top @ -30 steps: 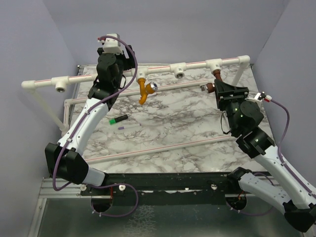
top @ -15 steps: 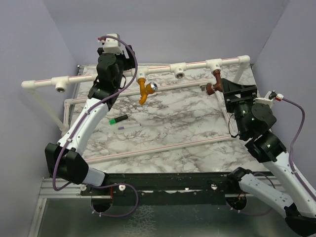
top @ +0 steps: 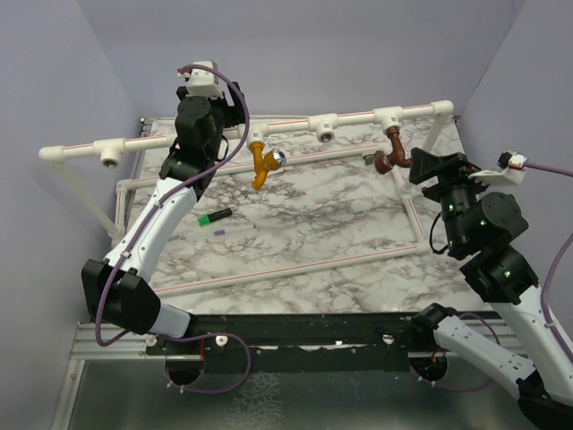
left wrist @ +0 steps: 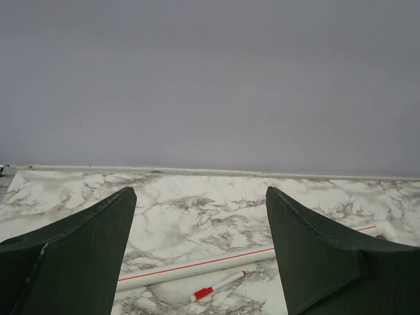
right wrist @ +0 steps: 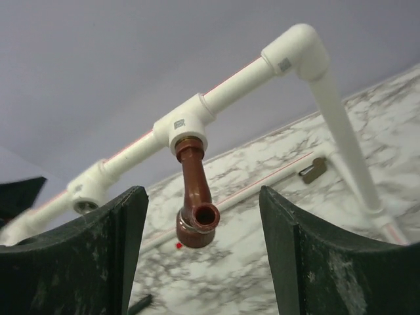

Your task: Install the water faucets

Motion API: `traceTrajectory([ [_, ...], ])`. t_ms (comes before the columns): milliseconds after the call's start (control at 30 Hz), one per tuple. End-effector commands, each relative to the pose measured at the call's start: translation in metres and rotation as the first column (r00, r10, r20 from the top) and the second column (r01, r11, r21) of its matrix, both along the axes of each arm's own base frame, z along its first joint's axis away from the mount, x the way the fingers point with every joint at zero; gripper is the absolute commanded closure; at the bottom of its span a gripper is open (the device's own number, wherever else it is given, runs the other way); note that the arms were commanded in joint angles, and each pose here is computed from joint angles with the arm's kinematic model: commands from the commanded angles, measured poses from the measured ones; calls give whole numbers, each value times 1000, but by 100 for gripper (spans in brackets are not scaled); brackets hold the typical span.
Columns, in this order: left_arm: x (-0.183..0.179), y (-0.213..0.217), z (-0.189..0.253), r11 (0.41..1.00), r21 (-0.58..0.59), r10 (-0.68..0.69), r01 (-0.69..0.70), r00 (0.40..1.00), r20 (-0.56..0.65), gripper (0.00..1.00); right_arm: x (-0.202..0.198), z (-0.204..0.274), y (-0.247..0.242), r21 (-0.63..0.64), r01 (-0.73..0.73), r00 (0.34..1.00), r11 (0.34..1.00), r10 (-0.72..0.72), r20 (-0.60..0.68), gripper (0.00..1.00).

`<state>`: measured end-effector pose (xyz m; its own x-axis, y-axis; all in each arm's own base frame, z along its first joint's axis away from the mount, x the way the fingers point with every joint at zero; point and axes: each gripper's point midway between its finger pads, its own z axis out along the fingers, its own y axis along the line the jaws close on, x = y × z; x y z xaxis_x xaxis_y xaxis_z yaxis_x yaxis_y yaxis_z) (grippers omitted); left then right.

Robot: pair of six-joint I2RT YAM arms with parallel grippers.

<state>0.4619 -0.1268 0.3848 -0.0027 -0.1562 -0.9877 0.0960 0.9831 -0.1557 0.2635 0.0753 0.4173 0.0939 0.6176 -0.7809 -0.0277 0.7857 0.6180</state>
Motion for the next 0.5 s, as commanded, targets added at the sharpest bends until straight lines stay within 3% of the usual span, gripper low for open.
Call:
traceTrajectory([
  [0, -13, -17, -132, 985, 126, -62, 117, 925, -376, 18, -5, 23, -2, -424, -16, 995, 906, 56, 82, 28],
  [33, -12, -17, -132, 985, 126, -62, 117, 925, -375, 18, -5, 25, 1, -472, -30, 993, 881, 79, 85, 28],
  [200, -13, -17, -132, 985, 125, -63, 117, 925, -375, 18, -3, 23, 6, -837, -42, 985, 545, 165, 58, 27],
  [333, -13, -17, -131, 985, 126, -62, 117, 926, -373, 18, -5, 3, 11, -960, -87, 972, 265, 235, -23, 22],
  [467, -13, -17, -133, 985, 127, -63, 118, 925, -376, 18, -15, -9, 21, -990, -112, 940, 84, 333, -78, 20],
])
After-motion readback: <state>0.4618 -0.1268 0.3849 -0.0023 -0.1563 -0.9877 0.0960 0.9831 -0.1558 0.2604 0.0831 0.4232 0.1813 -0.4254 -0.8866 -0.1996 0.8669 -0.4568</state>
